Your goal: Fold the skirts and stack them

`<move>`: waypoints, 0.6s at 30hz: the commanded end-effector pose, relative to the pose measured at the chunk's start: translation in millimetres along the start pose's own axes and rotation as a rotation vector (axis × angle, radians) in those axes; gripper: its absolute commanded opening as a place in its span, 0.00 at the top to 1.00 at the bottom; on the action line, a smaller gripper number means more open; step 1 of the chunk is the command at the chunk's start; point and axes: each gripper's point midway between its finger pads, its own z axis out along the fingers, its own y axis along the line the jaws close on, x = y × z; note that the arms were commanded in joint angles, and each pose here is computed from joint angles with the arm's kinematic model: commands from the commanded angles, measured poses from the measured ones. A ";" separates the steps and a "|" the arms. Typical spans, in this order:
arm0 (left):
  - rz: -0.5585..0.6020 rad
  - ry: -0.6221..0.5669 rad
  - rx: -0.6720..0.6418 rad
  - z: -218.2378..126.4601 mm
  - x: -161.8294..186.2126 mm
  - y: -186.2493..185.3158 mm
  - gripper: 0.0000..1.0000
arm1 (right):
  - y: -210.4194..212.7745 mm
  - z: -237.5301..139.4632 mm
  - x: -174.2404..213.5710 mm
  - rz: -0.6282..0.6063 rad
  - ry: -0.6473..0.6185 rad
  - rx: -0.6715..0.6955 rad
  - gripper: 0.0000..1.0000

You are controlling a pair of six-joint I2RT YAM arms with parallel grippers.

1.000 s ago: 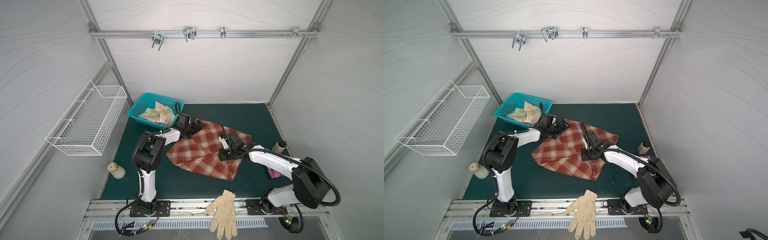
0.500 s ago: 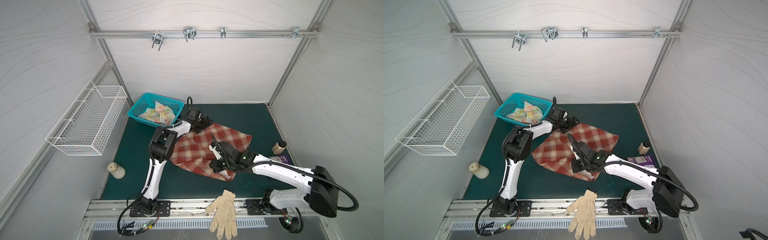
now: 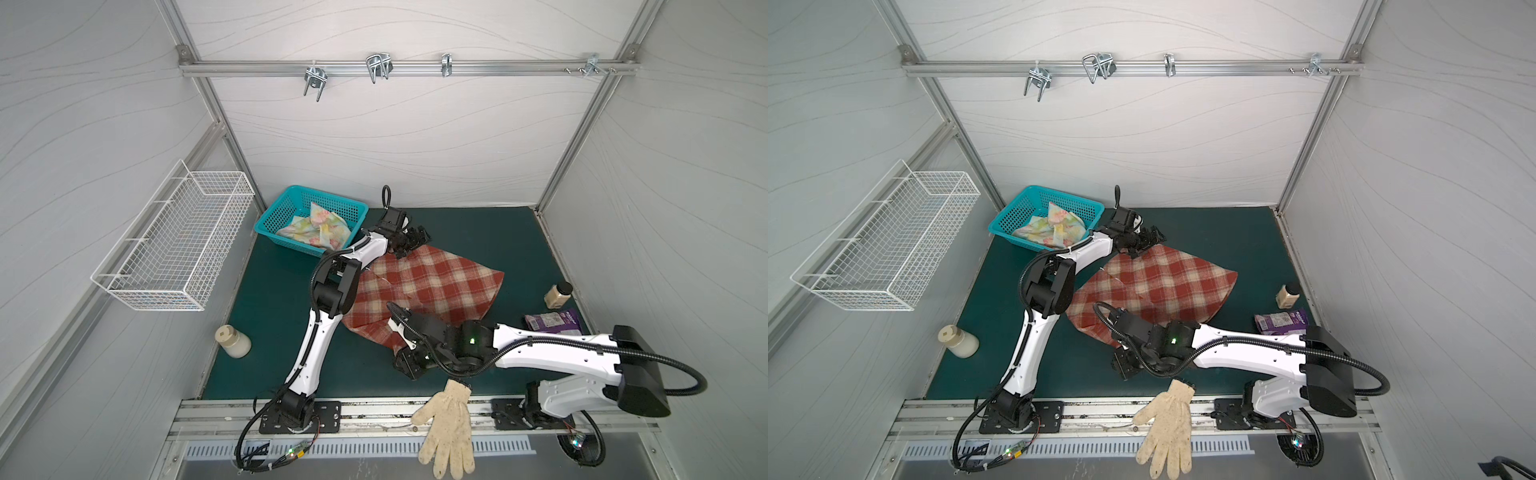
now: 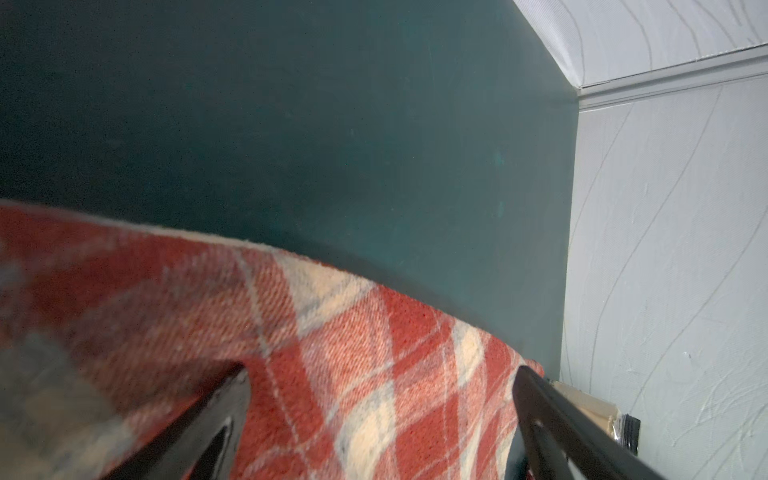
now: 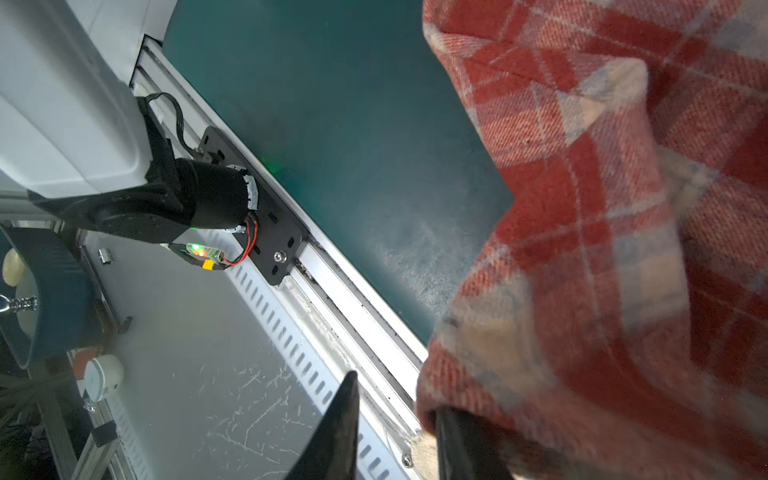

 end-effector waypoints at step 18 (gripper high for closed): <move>0.061 -0.046 -0.018 -44.9 -7.0 -30.5 0.01 | -16.3 -70.7 57.7 0.001 -0.010 0.175 0.38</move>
